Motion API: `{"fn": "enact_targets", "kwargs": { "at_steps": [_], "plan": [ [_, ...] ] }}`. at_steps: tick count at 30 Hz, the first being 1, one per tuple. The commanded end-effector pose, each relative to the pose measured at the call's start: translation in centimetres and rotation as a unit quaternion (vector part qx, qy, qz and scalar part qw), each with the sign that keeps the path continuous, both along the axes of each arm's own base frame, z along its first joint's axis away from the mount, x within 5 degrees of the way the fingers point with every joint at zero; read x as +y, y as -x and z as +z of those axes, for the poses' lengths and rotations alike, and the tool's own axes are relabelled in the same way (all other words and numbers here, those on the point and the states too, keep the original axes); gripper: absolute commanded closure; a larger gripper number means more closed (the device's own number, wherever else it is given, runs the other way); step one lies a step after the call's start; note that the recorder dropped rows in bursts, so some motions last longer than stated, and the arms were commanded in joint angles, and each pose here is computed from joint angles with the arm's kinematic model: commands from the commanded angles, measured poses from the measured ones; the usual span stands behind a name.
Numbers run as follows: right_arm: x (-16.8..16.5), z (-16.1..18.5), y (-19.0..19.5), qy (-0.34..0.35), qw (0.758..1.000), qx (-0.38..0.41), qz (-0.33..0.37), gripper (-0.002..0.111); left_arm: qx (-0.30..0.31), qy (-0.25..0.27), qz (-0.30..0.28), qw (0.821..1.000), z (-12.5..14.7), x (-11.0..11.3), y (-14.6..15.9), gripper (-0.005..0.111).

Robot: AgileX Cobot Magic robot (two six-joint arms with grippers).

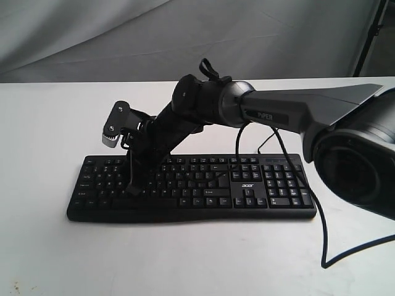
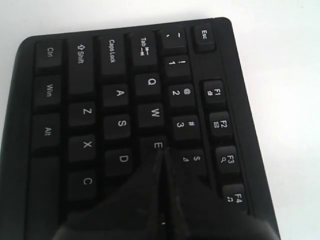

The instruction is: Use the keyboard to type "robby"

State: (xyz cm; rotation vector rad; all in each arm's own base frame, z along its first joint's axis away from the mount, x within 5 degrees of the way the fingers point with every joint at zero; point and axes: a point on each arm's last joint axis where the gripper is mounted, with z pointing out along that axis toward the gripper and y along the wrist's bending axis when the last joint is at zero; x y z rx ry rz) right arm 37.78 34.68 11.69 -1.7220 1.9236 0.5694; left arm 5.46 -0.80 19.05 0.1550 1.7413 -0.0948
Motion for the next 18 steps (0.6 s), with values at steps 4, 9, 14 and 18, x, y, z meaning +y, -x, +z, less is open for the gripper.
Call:
{"fn": "enact_targets", "kwargs": {
  "at_steps": [4,9,14,18],
  "plan": [
    [-0.1,-0.1,-0.1,0.004,1.000,-0.003,0.000,0.108,-0.002,-0.001,-0.003,1.000,-0.1,0.0,0.0,0.107],
    [-0.1,2.0,-0.1,-0.008,1.000,-0.019,0.000,0.108,-0.002,-0.001,-0.003,1.000,-0.1,0.0,0.0,0.107],
    [-0.5,6.3,0.4,-0.027,0.999,-0.037,0.010,0.108,-0.002,-0.001,-0.003,1.000,-0.1,0.0,0.0,0.107],
    [-2.2,6.6,-0.5,-0.022,1.000,-0.019,0.003,0.108,-0.002,-0.001,-0.003,1.000,-0.1,0.0,0.0,0.107]
  ]
}}
